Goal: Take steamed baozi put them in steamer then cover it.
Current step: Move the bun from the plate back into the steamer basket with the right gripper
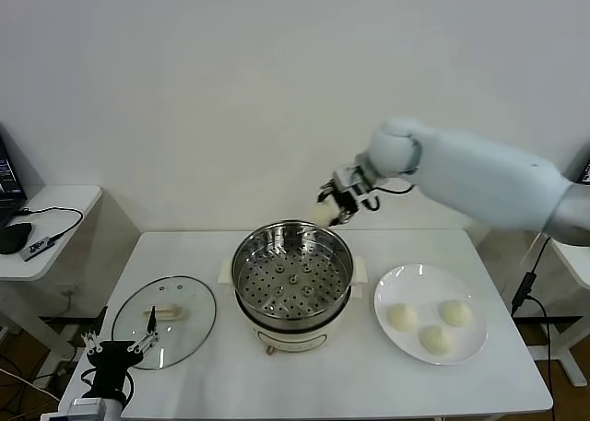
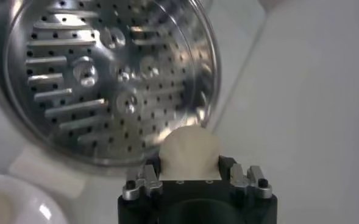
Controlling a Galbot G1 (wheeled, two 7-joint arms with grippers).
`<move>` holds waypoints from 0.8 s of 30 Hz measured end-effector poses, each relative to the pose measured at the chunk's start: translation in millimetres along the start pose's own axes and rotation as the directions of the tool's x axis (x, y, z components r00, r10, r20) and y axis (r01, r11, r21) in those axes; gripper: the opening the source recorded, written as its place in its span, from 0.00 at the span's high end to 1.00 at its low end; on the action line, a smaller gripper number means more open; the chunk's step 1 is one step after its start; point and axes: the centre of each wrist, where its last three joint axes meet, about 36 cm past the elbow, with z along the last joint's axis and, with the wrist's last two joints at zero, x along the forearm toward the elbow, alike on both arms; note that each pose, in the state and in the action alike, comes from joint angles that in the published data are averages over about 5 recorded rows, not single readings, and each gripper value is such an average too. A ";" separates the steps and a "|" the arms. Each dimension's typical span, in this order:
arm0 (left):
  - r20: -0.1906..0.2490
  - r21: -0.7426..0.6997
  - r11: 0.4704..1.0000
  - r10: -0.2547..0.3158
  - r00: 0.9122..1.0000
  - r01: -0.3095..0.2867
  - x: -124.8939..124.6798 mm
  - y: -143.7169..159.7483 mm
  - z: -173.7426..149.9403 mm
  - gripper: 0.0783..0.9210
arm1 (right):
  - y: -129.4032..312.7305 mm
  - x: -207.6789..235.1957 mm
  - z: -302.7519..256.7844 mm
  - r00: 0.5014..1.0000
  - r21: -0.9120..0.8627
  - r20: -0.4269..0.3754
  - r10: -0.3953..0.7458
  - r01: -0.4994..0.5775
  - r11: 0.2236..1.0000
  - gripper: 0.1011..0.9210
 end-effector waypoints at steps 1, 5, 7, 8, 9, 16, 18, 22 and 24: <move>0.002 0.000 1.000 -0.002 1.000 0.002 -0.2 0.4 -0.6 0.12 | -1.7 -5.0 -5.2 1.000 0.033 0.002 -0.008 0.008 0.999 0.41; 0.006 -0.001 1.000 -0.010 1.000 0.010 -0.2 2.0 -2.1 0.12 | -4.6 -23.5 -20.6 0.999 0.154 0.005 -0.036 0.034 0.988 0.41; 0.004 -0.004 1.000 -0.012 1.000 0.012 0.2 3.3 -1.7 0.12 | -5.6 -31.8 -26.1 0.999 0.208 0.005 -0.045 0.043 0.977 0.41; 0.003 -0.006 1.000 -0.013 1.000 0.013 0.4 4.0 -1.4 0.12 | -6.1 -35.8 -28.6 0.999 0.234 0.004 -0.049 0.046 0.971 0.41; 0.002 -0.007 1.000 -0.014 1.000 0.014 0.5 4.7 -1.2 0.12 | -6.6 -39.8 -30.8 0.999 0.259 0.005 -0.052 0.049 0.965 0.41; 0.005 -0.007 1.000 -0.019 1.000 0.019 1.0 5.8 -2.2 0.12 | -7.8 -68.4 -37.1 0.998 0.405 0.006 -0.067 0.059 0.912 0.41; 0.006 -0.008 1.000 -0.020 1.000 0.020 1.3 6.2 -2.7 0.12 | -8.0 -75.9 -36.7 0.997 0.432 0.006 -0.071 0.061 0.900 0.41; 0.007 -0.011 1.000 -0.023 1.000 0.023 1.8 7.8 -3.2 0.12 | -7.3 -89.5 -35.3 0.997 0.472 0.008 -0.079 0.066 0.879 0.41; 0.009 -0.012 1.000 -0.023 1.000 0.023 1.9 8.1 -3.7 0.12 | -6.2 -95.8 -34.9 0.997 0.484 0.013 -0.082 0.066 0.873 0.41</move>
